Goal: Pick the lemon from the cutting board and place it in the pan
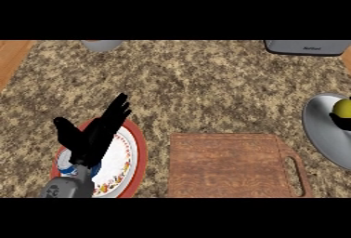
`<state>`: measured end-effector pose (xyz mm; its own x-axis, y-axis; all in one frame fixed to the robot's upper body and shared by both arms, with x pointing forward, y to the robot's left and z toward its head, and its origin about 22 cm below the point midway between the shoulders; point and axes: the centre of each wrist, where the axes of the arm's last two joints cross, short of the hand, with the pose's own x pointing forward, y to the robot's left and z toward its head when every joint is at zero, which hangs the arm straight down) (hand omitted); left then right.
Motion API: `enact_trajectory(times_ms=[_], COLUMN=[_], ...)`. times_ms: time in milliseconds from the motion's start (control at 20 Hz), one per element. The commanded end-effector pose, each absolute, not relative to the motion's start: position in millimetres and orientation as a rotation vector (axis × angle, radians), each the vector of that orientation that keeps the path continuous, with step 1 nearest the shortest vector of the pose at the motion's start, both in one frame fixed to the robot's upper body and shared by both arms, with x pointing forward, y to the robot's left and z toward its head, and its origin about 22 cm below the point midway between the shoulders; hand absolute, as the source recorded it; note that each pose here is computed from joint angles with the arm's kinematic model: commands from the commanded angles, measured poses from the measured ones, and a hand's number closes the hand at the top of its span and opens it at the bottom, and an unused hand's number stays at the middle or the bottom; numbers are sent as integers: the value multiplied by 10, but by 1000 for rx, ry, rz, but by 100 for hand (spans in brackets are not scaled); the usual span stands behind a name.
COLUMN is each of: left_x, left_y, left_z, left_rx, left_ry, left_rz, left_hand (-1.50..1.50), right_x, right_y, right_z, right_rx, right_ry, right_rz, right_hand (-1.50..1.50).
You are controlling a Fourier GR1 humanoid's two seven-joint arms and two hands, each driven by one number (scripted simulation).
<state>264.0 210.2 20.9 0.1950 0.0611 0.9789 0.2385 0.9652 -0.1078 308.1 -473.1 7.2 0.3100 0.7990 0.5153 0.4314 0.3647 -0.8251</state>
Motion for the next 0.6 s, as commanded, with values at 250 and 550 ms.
enact_trajectory(times_ms=[250,550], left_x=[2618,2578], left_y=[2087,2083], left_z=[109,207], left_rx=[-259,-251], left_ry=[-1363,-1380], left_rz=[-113,-119], left_hand=[0,0], right_x=[3162,3021], right_y=[-4714,-4968], right_z=[61,168], right_rx=[-1016,-814], right_ry=[-1491,-1628], right_rz=[197,-77], right_hand=[-150,-150])
